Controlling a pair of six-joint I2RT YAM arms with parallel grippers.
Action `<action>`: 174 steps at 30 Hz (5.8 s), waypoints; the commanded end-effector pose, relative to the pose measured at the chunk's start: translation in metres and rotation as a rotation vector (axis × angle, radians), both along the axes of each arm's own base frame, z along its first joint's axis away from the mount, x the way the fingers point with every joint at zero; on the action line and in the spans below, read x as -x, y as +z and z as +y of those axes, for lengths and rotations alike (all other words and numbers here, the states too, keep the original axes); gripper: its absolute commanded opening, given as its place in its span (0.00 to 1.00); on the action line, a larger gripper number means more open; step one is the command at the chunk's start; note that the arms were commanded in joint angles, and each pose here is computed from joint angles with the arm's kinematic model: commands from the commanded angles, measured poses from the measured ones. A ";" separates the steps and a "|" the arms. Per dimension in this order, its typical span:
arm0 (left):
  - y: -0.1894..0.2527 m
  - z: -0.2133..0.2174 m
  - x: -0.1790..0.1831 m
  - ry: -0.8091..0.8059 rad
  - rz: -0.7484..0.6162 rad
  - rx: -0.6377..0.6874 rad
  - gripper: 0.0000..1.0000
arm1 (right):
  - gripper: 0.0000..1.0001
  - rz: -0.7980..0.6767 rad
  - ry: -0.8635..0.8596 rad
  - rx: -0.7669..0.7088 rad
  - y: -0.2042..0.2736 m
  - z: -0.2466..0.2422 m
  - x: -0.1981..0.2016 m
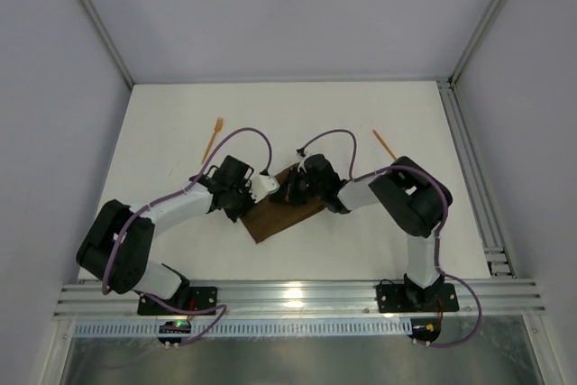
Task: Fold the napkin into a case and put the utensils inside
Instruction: Smooth out the 2/3-rectangle-folded napkin at the center of the board, then pick up the 2/3-rectangle-folded napkin at the center of the board, then fold the 2/3-rectangle-folded napkin at the center of the board.
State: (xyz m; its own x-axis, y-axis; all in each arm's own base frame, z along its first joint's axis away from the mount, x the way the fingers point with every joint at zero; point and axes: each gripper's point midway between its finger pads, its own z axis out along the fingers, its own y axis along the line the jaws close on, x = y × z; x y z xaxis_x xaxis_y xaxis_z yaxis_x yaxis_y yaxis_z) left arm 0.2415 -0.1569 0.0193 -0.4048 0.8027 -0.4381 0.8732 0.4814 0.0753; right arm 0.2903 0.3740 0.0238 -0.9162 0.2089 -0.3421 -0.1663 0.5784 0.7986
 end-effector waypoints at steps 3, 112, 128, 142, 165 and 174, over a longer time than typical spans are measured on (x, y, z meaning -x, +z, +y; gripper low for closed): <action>-0.013 -0.001 0.004 -0.009 0.013 0.008 0.15 | 0.13 -0.260 0.005 -0.130 0.085 -0.028 -0.006; -0.019 0.000 -0.015 -0.129 -0.093 -0.030 0.15 | 0.04 -0.327 0.474 0.236 0.050 -0.127 0.013; -0.019 -0.009 -0.006 -0.154 -0.047 0.011 0.15 | 0.04 -0.189 0.123 0.040 0.069 -0.112 -0.039; -0.023 -0.012 -0.008 -0.168 -0.030 0.005 0.15 | 0.08 -0.004 -0.108 -0.186 0.062 -0.052 -0.069; -0.026 -0.007 -0.001 -0.166 -0.013 -0.008 0.18 | 0.54 0.117 -0.495 0.007 0.009 -0.086 -0.096; -0.020 -0.011 -0.006 -0.141 -0.029 0.011 0.19 | 0.50 0.162 -0.500 0.002 -0.002 -0.086 -0.090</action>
State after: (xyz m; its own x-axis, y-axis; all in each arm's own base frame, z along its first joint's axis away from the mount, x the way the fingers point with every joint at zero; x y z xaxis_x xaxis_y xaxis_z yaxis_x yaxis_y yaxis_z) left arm 0.2768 -0.1771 0.0205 -0.2086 0.8299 -0.5174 0.9120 0.3562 0.2036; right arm 0.3805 0.3044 0.0479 -0.7787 0.5904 -0.2125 0.1754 0.5299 0.8297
